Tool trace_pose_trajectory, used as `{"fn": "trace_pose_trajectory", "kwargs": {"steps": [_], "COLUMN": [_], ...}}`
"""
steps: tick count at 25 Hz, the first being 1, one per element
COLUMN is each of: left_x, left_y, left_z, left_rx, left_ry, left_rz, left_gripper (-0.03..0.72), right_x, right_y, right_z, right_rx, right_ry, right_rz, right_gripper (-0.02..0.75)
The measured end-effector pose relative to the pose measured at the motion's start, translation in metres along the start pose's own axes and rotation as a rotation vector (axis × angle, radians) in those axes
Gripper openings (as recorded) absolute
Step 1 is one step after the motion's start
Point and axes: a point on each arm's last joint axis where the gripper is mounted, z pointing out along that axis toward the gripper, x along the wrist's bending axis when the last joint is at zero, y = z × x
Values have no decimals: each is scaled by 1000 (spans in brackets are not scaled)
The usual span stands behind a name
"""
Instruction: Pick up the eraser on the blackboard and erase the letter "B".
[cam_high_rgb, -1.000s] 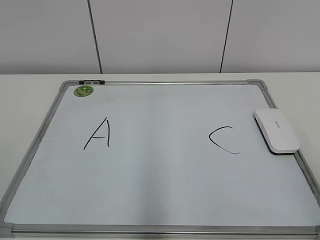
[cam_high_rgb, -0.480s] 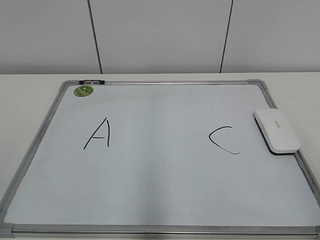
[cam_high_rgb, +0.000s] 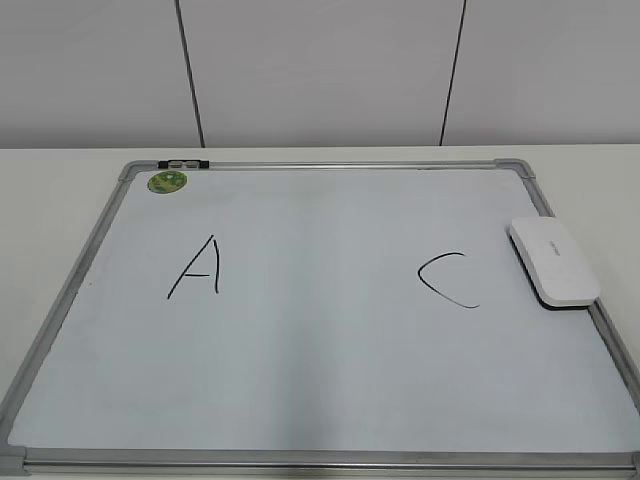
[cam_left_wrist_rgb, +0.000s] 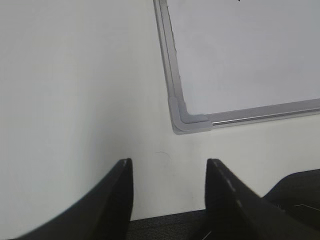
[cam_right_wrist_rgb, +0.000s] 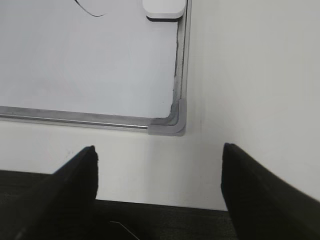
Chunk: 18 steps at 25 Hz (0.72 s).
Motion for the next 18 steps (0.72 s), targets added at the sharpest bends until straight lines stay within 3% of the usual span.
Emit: {"fn": "trace_pose_trajectory", "kwargs": {"steps": [6,18], "left_x": [1,-1], "left_y": [-5,-31], "left_z": [-7,-37], "left_rx": [-50,-297], "left_ry": [18,90], "left_rz": [-18,-66], "left_gripper": [324,307], "right_x": [0,2], "right_y": [-5,-28], "right_z": [-7,-30], "right_rx": [-62,-271], "right_ry": [-21,-38], "right_rz": [11,8], "right_gripper": [587,587]}}
